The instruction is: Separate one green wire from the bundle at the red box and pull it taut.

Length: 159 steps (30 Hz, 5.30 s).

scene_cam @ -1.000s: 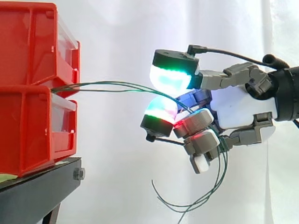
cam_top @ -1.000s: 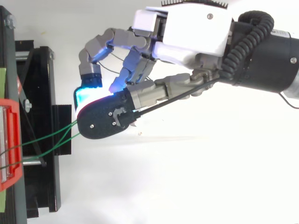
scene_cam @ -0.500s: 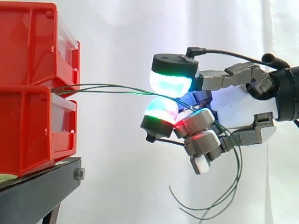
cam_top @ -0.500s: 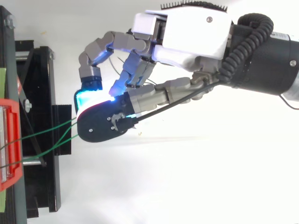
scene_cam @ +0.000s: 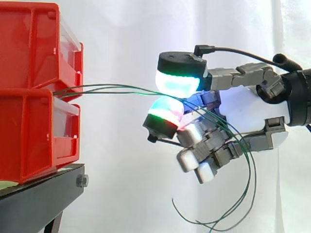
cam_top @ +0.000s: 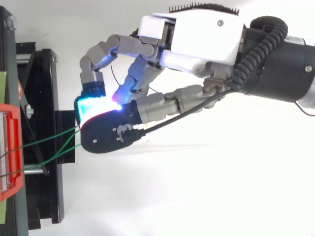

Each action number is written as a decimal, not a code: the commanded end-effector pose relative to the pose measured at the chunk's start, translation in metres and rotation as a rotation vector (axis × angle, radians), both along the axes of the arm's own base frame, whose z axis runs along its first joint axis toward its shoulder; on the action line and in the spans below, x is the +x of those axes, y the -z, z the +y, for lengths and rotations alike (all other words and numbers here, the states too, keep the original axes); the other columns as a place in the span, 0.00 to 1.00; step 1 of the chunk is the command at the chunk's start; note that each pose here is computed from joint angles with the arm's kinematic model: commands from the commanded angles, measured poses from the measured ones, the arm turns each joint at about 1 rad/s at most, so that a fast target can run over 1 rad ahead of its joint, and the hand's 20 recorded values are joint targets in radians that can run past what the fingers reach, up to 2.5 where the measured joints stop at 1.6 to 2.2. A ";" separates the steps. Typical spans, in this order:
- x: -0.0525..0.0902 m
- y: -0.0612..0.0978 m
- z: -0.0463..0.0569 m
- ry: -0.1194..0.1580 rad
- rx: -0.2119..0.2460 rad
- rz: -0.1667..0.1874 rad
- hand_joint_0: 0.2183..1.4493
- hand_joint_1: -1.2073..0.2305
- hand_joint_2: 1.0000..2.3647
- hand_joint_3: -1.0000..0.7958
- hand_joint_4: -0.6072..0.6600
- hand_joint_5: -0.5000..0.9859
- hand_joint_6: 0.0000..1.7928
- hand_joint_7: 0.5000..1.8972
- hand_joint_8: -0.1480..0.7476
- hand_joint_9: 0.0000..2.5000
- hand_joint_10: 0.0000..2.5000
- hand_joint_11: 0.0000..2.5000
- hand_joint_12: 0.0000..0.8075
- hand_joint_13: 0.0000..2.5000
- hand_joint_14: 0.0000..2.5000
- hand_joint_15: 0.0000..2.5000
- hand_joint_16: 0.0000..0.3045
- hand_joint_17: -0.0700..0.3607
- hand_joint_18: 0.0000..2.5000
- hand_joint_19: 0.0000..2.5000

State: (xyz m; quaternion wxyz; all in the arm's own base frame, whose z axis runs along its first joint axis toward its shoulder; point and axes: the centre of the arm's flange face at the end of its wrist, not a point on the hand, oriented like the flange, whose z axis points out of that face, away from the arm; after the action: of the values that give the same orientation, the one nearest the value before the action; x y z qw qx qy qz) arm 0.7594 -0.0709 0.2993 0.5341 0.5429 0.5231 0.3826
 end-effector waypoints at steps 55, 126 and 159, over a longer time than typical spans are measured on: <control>-0.009 0.000 -0.002 0.030 -0.015 0.058 0.32 0.32 0.01 0.33 0.58 0.23 0.49 0.54 0.48 0.37 0.01 0.31 0.42 0.27 0.01 0.15 0.16 0.42 0.24 0.14; -0.010 0.003 -0.001 0.034 -0.012 0.060 0.29 0.36 0.01 0.41 0.59 0.22 0.46 0.51 0.49 0.38 0.01 0.33 0.43 0.28 0.01 0.16 0.17 0.43 0.24 0.17; -0.011 0.022 -0.001 0.033 -0.012 0.032 0.31 0.31 0.02 0.54 0.46 0.23 0.49 0.51 0.49 0.40 0.01 0.33 0.44 0.28 0.01 0.15 0.17 0.44 0.25 0.14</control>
State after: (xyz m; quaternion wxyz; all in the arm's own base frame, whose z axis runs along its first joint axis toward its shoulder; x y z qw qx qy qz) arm 0.7491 -0.0721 0.2849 0.5332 0.5557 0.5280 0.3578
